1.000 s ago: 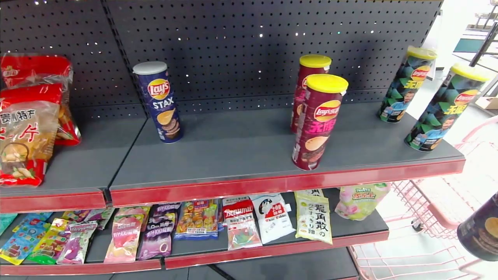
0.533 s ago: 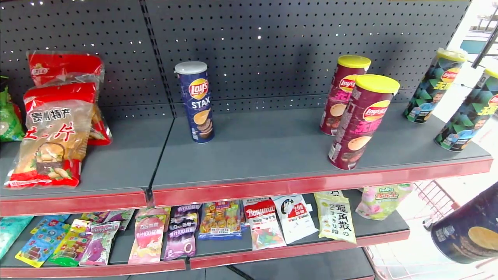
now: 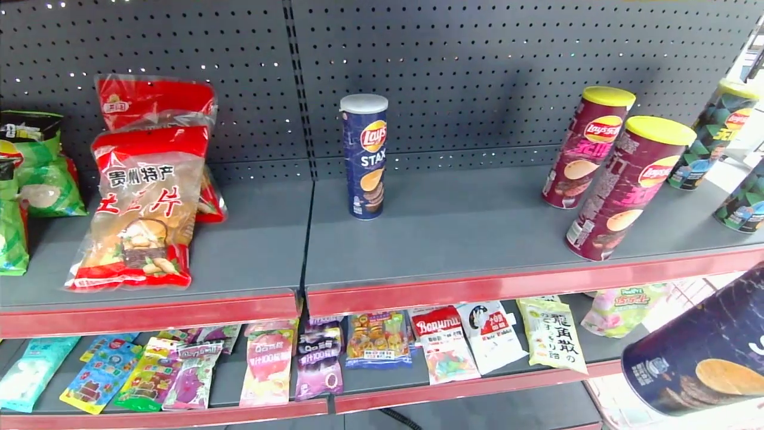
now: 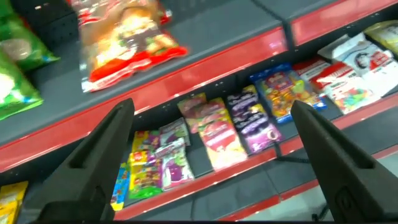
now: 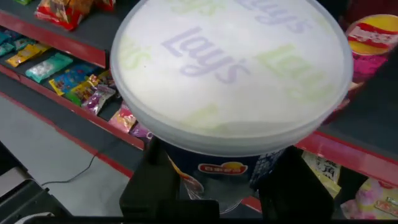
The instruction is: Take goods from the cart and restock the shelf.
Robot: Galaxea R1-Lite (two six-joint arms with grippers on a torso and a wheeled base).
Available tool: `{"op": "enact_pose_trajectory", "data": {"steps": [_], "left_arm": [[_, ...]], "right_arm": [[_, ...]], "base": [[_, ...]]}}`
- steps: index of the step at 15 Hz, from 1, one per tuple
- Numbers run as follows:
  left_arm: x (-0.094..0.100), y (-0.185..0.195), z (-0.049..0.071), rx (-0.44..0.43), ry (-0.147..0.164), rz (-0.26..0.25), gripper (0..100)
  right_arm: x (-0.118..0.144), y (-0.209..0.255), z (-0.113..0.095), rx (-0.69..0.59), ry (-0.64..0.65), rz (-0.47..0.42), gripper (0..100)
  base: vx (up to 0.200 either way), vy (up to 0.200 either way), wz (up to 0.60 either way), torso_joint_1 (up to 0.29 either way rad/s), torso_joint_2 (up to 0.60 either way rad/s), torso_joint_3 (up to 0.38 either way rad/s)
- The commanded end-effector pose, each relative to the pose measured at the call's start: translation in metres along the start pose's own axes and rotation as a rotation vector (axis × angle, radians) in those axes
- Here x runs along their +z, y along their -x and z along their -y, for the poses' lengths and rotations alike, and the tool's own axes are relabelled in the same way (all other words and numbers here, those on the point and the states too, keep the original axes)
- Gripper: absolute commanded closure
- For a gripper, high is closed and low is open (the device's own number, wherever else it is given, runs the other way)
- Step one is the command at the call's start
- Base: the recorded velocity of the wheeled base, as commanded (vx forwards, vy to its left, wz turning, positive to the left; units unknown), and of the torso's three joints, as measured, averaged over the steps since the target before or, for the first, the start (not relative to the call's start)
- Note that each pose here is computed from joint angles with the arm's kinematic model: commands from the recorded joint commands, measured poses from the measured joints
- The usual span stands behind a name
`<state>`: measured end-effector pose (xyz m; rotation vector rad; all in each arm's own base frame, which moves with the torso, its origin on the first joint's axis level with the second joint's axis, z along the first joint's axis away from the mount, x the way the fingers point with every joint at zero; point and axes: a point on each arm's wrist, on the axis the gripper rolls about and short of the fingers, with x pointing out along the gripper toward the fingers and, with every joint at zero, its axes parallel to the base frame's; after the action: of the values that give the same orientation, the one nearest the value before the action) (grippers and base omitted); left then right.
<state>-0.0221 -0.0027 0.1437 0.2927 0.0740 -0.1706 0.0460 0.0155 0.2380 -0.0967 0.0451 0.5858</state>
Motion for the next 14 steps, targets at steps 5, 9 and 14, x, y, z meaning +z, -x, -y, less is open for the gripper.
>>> {"op": "enact_pose_trajectory", "data": {"steps": [5, 9, 14], "left_arm": [[0.0031, -0.0018, -0.0014, -0.004, 0.001, -0.01, 0], [0.0033, -0.0029, -0.0016, -0.006, 0.001, -0.017, 0], [0.0033, -0.0027, -0.0015, -0.007, -0.001, -0.015, 0]], "right_arm": [[0.0021, -0.0027, -0.0026, 0.076, 0.028, 0.004, 100], [0.0041, -0.006, -0.0033, 0.113, 0.042, 0.001, 100], [0.0041, -0.0061, -0.0038, 0.122, 0.047, 0.002, 100]], "base": [[0.0, 0.0, 0.0, 0.0, 0.0, 0.0], [0.2, 0.0, 0.0, -0.006, 0.0, 0.004], [0.08, 0.0, 0.0, 0.005, 0.0, 0.001]]}}
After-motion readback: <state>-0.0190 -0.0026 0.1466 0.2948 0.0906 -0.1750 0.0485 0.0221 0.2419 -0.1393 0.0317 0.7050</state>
